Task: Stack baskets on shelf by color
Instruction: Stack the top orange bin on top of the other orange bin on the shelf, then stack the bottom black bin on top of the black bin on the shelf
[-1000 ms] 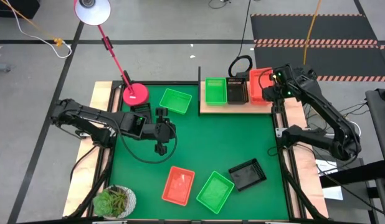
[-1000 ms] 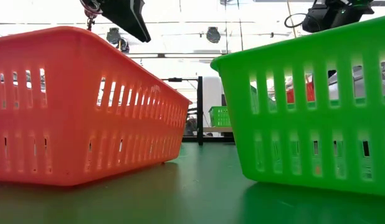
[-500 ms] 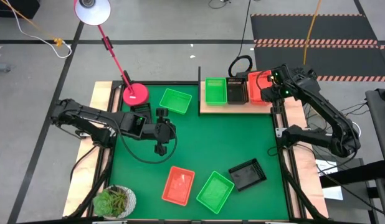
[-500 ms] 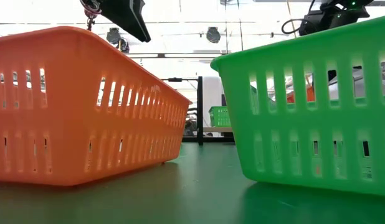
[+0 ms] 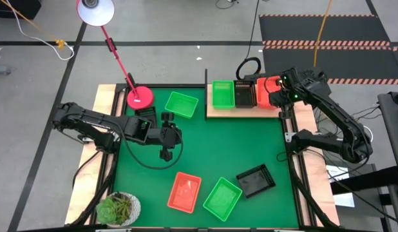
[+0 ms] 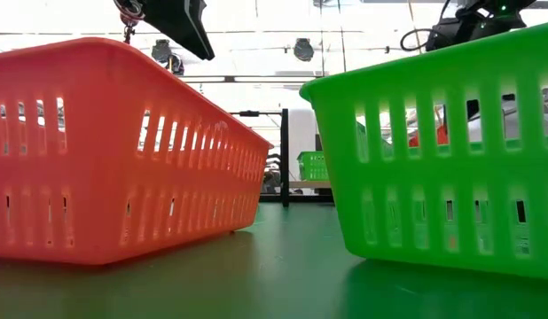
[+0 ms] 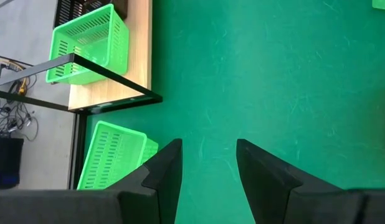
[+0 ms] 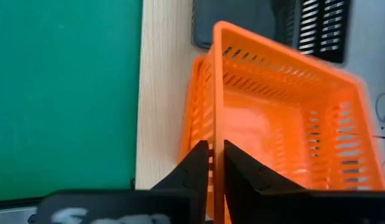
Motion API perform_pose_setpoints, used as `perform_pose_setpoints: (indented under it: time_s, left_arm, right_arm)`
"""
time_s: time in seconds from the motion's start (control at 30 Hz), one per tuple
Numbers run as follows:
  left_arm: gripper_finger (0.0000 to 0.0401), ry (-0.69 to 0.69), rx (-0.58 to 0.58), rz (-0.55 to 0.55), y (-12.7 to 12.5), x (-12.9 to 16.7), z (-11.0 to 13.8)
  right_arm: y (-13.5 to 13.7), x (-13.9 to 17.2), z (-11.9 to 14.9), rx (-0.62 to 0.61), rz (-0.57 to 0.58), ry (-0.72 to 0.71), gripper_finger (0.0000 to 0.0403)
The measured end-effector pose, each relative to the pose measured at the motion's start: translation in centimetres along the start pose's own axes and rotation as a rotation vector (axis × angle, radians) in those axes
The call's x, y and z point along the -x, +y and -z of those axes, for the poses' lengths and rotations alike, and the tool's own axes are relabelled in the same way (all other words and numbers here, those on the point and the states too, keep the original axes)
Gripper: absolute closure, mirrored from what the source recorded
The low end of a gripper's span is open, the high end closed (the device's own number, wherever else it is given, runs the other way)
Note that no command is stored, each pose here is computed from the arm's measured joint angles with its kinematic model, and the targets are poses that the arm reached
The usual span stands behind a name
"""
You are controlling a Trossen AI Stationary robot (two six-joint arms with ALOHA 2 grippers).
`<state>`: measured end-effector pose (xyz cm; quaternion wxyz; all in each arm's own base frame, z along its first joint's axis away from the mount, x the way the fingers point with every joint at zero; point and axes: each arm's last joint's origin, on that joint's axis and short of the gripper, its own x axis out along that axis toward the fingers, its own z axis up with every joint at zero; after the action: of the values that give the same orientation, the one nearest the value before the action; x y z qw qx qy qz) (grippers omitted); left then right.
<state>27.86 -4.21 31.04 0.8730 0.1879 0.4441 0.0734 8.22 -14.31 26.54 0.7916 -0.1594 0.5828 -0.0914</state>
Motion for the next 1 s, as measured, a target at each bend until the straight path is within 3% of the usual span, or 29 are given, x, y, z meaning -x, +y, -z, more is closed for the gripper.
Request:
perform_pose_setpoints:
  time_s: [0.27, 0.57, 1.0]
  left_arm:
    - [0.0247, -0.001, 0.005, 0.007, 0.0, 0.0, 0.0]
    - [0.0247, -0.001, 0.006, 0.014, 0.0, 0.0, 0.0]
    - [0.0247, -0.048, 0.005, 0.008, 0.0, 0.0, -0.5]
  right_arm:
    - [0.8, -2.5, 0.8, -0.002, 0.038, 0.040, 0.0326]
    - [1.1, -1.3, 0.8, -0.026, 0.113, 0.028, 0.0283]
    - [3.2, 1.2, -1.0, -0.179, 0.188, -0.176, 0.0287]
